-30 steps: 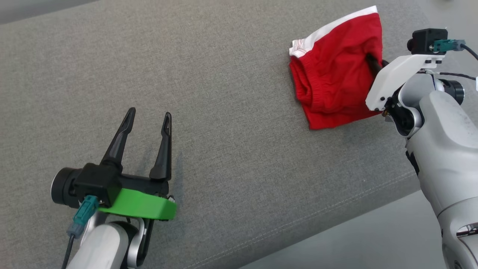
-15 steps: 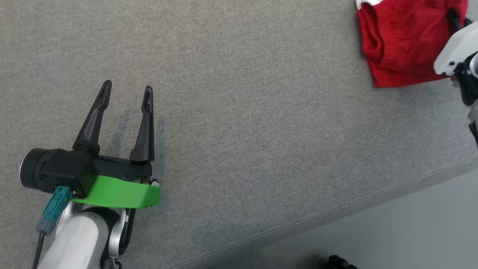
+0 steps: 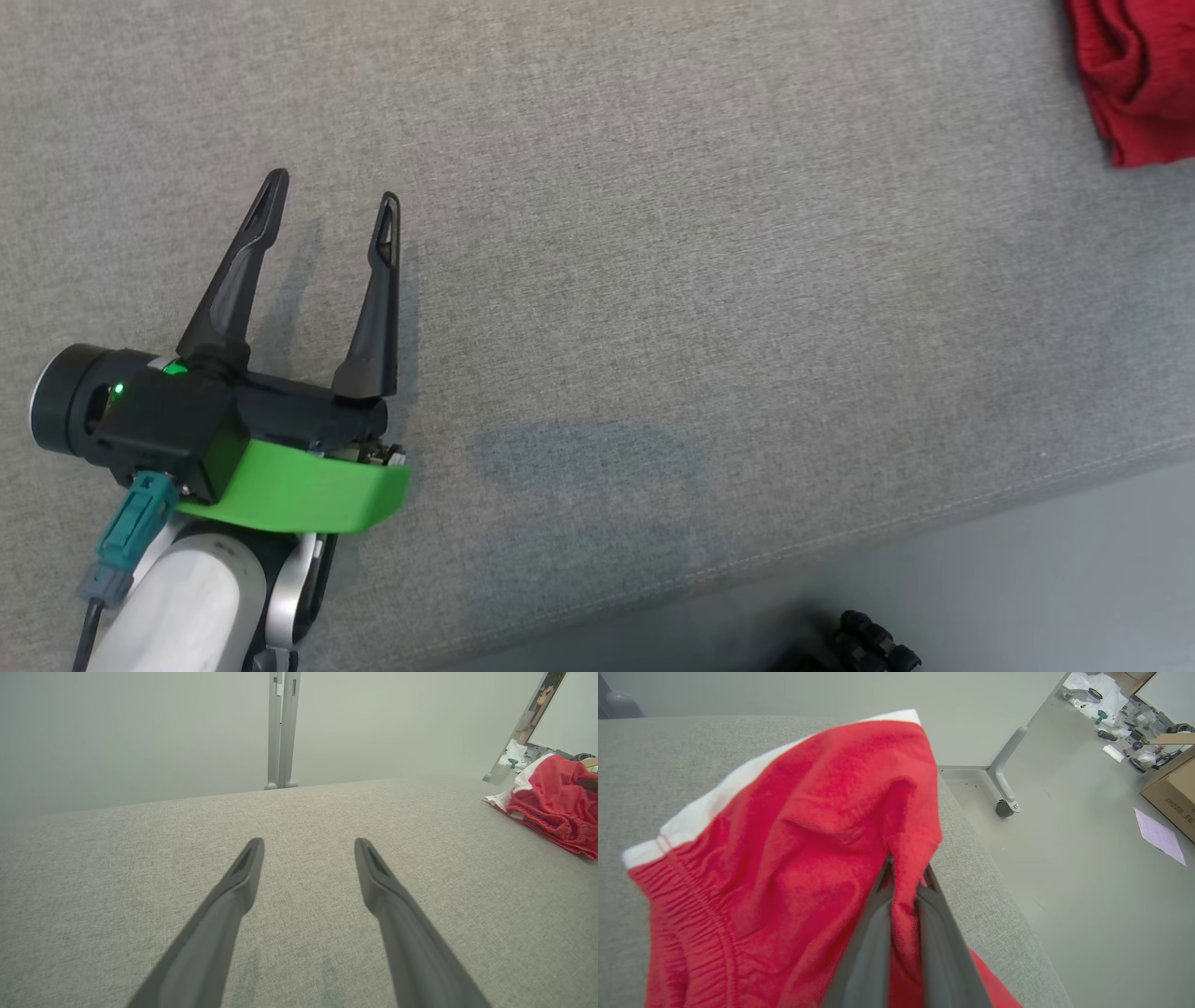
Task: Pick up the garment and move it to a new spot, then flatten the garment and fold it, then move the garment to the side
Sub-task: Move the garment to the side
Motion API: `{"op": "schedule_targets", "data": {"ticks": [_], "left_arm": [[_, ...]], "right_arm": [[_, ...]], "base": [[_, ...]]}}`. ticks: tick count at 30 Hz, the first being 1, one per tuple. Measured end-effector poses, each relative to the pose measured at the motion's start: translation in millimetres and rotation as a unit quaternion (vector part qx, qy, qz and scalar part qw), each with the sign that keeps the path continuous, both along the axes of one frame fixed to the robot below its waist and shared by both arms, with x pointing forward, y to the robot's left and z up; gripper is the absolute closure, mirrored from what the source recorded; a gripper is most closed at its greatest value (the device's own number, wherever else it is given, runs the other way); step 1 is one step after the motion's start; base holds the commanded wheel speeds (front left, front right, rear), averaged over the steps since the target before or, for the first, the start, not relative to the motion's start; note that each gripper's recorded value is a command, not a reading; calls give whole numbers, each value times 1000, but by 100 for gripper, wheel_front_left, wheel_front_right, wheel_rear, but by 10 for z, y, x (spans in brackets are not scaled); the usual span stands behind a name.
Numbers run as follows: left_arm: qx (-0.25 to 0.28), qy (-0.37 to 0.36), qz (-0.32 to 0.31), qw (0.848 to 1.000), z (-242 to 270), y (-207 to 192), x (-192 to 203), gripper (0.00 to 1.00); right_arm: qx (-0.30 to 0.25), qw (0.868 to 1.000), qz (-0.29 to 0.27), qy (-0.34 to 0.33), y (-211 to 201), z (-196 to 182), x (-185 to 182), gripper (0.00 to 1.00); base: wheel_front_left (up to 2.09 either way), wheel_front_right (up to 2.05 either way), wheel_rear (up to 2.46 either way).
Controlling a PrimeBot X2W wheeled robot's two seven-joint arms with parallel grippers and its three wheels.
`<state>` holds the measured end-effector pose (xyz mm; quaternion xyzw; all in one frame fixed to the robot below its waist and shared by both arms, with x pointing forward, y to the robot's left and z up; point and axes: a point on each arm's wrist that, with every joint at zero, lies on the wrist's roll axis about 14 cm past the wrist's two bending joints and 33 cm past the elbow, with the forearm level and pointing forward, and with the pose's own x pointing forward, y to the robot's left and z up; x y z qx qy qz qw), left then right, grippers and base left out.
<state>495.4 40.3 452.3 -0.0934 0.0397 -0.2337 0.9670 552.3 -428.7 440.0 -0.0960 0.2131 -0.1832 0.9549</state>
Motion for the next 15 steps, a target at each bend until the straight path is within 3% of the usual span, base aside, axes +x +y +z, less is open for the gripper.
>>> {"op": "schedule_targets", "data": {"ticks": [12,13,14,15], "left_arm": [[17,12,10,1000,-126,114,21,0],[18,13,10,1000,-131,113,19,0],[18,14,9,1000,-136,112,19,0],[18,14,9,1000,-138,110,19,0]], "right_arm": [[-23,999,-20,22,-198,-185,-12,100],[-26,999,-23,19,-225,-172,-21,90],[-30,999,-24,17,-247,-157,-29,53],[-32,999,-25,6,-256,-130,-25,0]], "base": [[0,0,0],[0,0,0],[0,0,0],[0,0,0]]}}
